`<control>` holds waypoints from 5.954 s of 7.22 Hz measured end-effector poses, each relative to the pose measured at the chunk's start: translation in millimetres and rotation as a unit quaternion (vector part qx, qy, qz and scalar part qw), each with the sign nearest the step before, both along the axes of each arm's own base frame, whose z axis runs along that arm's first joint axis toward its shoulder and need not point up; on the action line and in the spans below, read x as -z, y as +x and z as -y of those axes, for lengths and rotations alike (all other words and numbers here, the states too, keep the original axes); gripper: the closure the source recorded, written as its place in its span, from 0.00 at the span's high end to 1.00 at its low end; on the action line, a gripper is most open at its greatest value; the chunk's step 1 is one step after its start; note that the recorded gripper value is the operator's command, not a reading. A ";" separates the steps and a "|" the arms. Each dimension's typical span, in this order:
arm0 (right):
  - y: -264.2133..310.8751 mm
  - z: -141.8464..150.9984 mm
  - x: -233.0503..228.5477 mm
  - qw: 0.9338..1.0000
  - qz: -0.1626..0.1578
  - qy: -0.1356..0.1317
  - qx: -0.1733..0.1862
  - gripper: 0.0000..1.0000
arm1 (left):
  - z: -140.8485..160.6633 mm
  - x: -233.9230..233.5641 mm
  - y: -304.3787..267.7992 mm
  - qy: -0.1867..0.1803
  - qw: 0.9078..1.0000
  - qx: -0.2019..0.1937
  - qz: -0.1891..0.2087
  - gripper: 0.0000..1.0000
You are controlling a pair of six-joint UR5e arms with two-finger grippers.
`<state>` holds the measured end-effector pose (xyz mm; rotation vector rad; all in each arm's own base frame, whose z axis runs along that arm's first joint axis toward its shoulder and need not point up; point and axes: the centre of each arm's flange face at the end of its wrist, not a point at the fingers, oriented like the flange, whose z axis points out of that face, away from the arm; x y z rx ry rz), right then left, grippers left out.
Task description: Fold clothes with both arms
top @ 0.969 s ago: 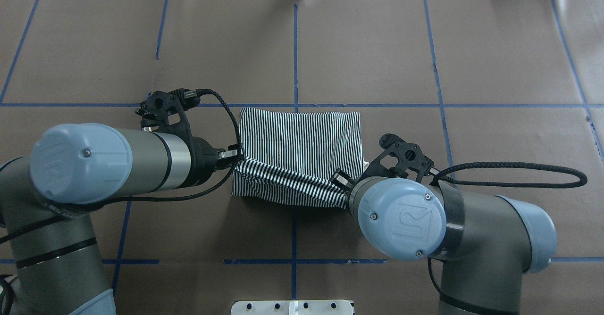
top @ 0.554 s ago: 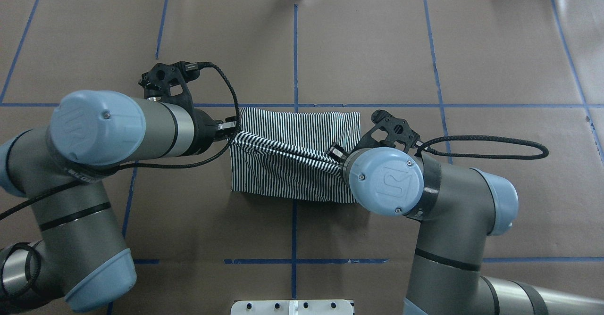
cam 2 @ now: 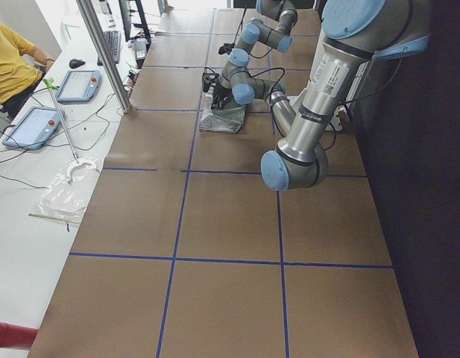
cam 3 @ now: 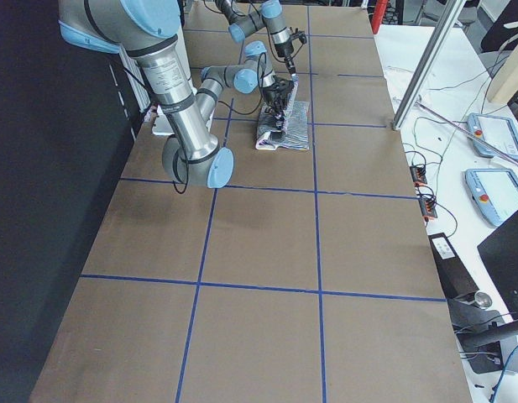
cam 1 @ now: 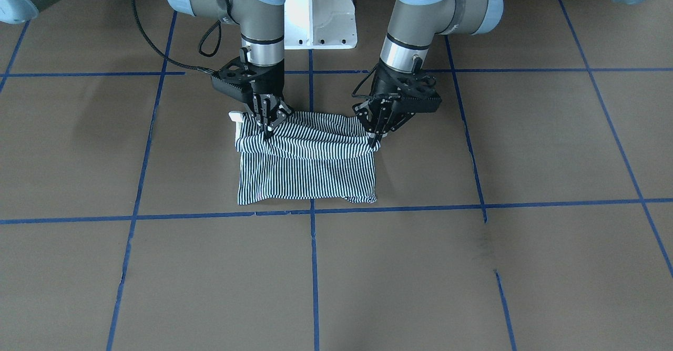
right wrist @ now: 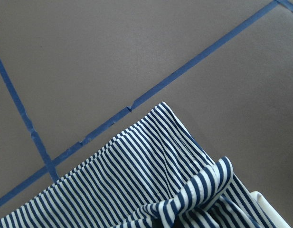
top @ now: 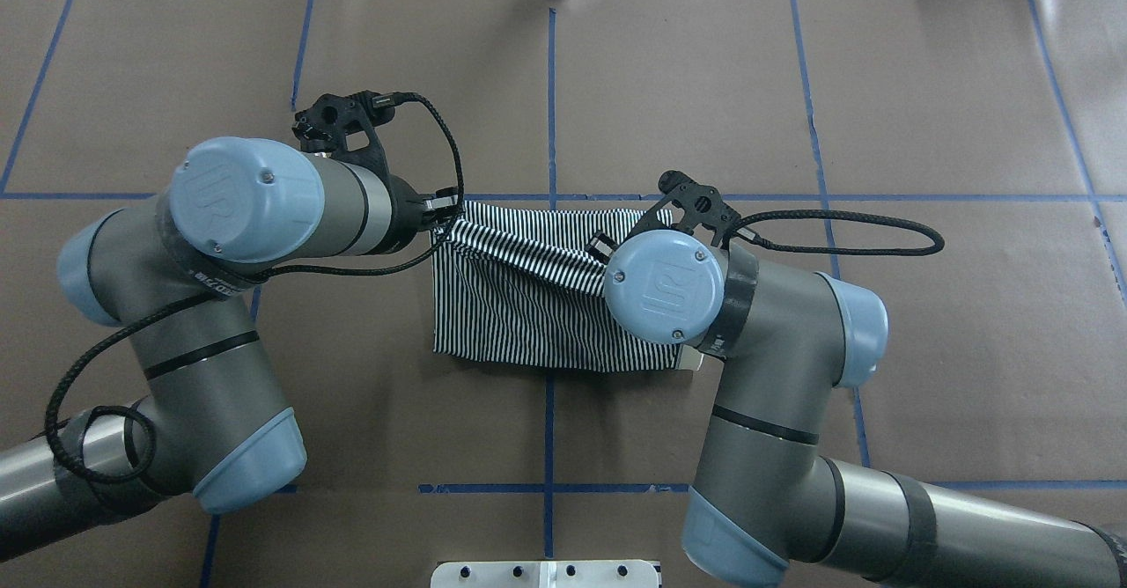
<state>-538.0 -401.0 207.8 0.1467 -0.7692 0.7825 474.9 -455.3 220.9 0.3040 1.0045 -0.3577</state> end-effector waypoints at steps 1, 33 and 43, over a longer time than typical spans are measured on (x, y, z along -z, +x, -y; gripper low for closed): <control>-3.0 6.2 -5.5 1.000 -0.007 -0.002 -0.002 0.00 | 7.9 -11.5 10.1 -0.003 1.000 0.000 0.008 0.00; 42.6 233.0 -56.0 0.970 -0.095 0.064 0.213 1.00 | 8.0 -56.1 86.1 0.121 0.979 -0.138 0.086 1.00; 39.6 220.0 -62.5 0.971 -0.077 0.087 0.211 1.00 | 148.0 -89.8 38.9 0.117 0.975 -0.102 0.158 1.00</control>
